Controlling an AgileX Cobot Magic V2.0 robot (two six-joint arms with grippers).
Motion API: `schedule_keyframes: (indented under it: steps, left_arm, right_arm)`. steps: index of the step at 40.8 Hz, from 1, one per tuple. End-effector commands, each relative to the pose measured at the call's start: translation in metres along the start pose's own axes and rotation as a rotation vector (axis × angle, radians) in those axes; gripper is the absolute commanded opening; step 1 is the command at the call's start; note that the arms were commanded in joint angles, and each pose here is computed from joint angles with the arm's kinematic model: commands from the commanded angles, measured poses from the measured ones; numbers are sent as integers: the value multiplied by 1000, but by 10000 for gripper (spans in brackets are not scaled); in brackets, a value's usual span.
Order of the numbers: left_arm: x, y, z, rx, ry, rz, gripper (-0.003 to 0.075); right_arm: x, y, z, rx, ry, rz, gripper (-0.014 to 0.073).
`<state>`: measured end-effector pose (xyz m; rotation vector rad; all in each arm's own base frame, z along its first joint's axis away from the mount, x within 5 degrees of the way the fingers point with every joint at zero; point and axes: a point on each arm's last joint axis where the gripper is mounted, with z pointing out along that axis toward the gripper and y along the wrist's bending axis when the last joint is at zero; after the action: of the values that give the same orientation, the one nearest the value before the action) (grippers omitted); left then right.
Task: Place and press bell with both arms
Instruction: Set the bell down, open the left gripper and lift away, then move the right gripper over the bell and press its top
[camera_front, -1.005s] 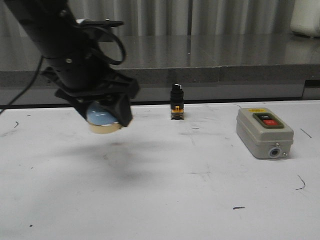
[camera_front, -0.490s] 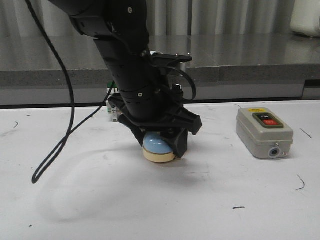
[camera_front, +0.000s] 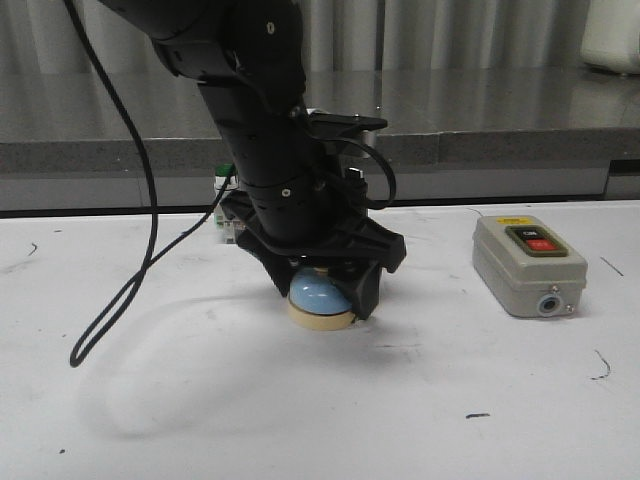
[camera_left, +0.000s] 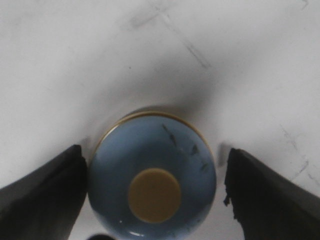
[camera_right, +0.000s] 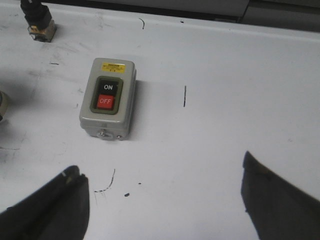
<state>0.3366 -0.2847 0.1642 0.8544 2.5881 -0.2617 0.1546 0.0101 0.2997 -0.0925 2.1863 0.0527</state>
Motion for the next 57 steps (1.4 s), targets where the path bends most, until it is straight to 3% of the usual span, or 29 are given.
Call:
schedule_keyframes:
  steps: [1,17,42,57]
  left_arm:
    - [-19,-7,-35,20,-114,-9,547]
    - [-5,-8,-123,31,-235,-10,547]
    - [130,9,-267,22,-527,-41,547]
    - [198,10,-300,32,-680,-34,547]
  right_arm:
    - [-15,-1,-6,12,-95,-10,632]
    - [-15,-1,-6,12,-95,-10,632]
    - [-15,-1,-6,12,-95,-10,632]
    - [-16,-1,-6,12,-104,-8,632]
